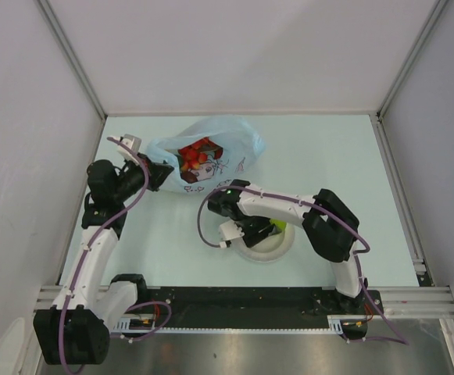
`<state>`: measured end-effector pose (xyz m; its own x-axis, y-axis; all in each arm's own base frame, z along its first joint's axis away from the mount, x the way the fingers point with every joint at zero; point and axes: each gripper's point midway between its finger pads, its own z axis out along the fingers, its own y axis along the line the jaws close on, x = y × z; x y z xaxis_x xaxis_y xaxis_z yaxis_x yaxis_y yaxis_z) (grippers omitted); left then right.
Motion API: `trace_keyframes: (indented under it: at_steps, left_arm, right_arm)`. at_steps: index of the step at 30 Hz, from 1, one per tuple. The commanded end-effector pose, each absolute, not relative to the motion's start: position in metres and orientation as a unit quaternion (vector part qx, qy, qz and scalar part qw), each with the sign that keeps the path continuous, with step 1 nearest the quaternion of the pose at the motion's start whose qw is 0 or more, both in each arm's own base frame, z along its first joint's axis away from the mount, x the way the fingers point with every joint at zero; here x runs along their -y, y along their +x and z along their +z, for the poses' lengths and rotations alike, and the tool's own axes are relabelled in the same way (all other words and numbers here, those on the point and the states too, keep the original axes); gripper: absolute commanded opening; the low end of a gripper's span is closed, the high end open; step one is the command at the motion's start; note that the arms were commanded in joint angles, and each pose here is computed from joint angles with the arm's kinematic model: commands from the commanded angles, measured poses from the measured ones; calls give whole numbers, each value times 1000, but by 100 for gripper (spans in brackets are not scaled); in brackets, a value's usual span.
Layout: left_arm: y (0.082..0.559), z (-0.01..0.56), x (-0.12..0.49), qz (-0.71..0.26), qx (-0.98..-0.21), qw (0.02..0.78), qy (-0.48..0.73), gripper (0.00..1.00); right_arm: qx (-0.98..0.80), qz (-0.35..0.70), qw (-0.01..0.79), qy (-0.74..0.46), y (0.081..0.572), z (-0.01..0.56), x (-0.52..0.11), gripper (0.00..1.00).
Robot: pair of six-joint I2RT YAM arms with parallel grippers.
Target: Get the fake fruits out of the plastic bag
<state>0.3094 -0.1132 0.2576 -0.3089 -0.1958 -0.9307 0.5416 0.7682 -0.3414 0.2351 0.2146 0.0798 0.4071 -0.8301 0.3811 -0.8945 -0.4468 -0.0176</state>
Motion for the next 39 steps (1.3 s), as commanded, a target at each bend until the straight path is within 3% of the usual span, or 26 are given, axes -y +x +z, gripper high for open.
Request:
trace_keyframes:
  at_steps: [1, 4, 13, 16, 19, 22, 24, 26, 27, 33, 37, 39]
  left_arm:
    - [303, 268, 117, -331, -729, 586, 125, 6]
    - [303, 268, 118, -333, -729, 585, 124, 6]
    - [305, 271, 118, -328, -738, 573, 136, 6]
    - [299, 268, 117, -325, -745, 567, 132, 3]
    - [289, 258, 118, -326, -757, 549, 136, 1]
    - [279, 249, 122, -336, -768, 525, 150, 0]
    - [271, 251, 126, -345, -763, 520, 170, 0]
    - [264, 251, 128, -349, -763, 512, 183, 0]
    - [259, 251, 129, -349, -764, 507, 194, 0]
    - [229, 239, 135, -358, -760, 484, 243, 0]
    - [231, 228, 125, -334, -778, 486, 216, 0]
    - [241, 222, 102, -277, -802, 498, 179, 0]
  right_arm:
    - [549, 130, 104, 819, 218, 96, -220, 84]
    - [568, 111, 89, 811, 215, 101, -229, 99]
    - [608, 58, 48, 790, 229, 128, -247, 100]
    - [626, 0, -43, 778, 248, 171, -273, 100]
    - [602, -166, -152, 766, 238, 226, -310, 100]
    - [626, -258, -245, 694, 255, 268, -338, 100]
    - [644, -296, -264, 654, 265, 271, -351, 100]
    - [658, -337, -296, 606, 286, 275, -373, 94]
    - [664, -345, -295, 594, 291, 271, -380, 82]
    - [700, -352, -249, 569, 307, 205, -440, 46]
    - [741, -295, -227, 559, 304, 140, -470, 46]
    - [747, -292, -203, 561, 283, 121, -482, 47]
